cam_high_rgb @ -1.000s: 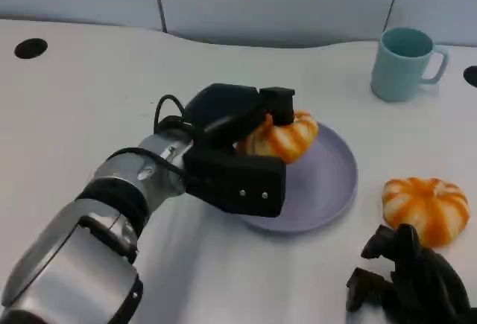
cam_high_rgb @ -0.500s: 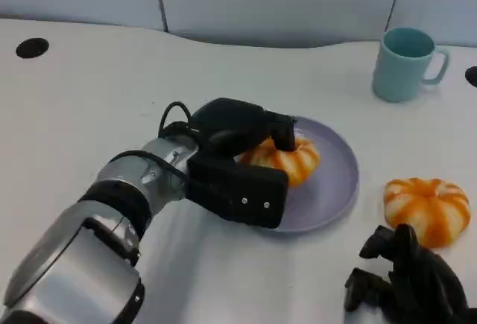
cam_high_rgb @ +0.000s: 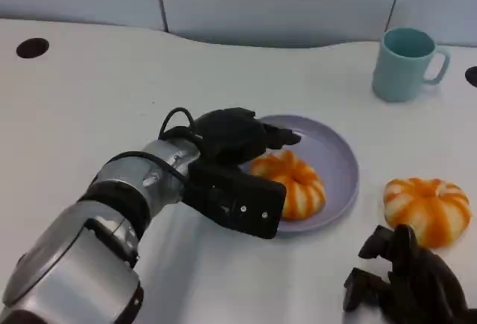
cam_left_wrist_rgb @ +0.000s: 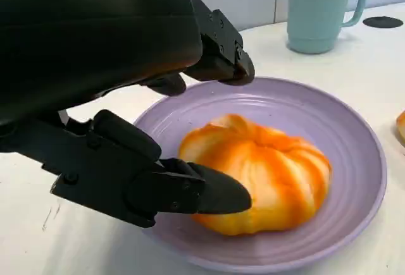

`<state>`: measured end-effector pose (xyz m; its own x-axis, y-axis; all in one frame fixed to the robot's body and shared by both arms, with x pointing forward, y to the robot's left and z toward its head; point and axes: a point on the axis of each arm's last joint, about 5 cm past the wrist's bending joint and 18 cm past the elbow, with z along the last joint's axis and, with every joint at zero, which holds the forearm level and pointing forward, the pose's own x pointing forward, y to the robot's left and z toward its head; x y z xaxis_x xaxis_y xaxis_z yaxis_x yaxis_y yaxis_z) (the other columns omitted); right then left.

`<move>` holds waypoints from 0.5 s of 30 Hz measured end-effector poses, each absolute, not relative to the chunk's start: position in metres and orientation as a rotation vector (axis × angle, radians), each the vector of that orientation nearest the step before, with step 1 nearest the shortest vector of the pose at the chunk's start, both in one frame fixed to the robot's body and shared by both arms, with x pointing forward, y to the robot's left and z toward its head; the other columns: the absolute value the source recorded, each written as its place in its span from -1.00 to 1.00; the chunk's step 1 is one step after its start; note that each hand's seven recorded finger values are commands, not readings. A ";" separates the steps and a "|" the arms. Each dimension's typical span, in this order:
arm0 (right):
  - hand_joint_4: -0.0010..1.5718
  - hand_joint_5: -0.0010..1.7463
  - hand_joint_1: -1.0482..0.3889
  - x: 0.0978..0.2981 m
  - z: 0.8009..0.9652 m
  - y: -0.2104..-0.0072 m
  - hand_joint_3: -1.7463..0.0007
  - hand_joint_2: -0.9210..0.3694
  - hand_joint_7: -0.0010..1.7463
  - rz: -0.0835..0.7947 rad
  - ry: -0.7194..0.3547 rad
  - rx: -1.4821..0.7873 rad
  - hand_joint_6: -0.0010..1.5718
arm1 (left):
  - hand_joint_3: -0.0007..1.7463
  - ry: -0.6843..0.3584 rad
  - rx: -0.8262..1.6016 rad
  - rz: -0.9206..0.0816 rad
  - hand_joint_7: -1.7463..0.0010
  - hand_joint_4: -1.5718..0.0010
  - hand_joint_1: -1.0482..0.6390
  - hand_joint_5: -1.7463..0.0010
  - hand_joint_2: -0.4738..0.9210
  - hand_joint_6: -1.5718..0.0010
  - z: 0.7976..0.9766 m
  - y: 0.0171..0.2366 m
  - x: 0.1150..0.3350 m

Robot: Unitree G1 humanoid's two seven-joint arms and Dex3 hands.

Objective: Grasp the bread from the table and place it into the plate.

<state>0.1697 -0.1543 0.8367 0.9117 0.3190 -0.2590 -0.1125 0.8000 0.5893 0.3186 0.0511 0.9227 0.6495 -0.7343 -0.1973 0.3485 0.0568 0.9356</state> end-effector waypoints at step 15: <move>0.49 0.51 -0.15 0.170 0.837 -0.154 0.42 -1.00 0.41 0.238 0.362 0.608 0.32 | -0.43 -0.368 1.267 -0.850 0.99 1.00 -0.75 0.66 1.00 0.75 0.923 0.053 0.319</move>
<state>0.1696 -0.1543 0.8368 0.9106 0.3213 -0.2598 -0.1114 0.7963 0.5945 0.3193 0.0529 0.9231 0.6524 -0.7305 -0.2019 0.3521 0.0562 0.9343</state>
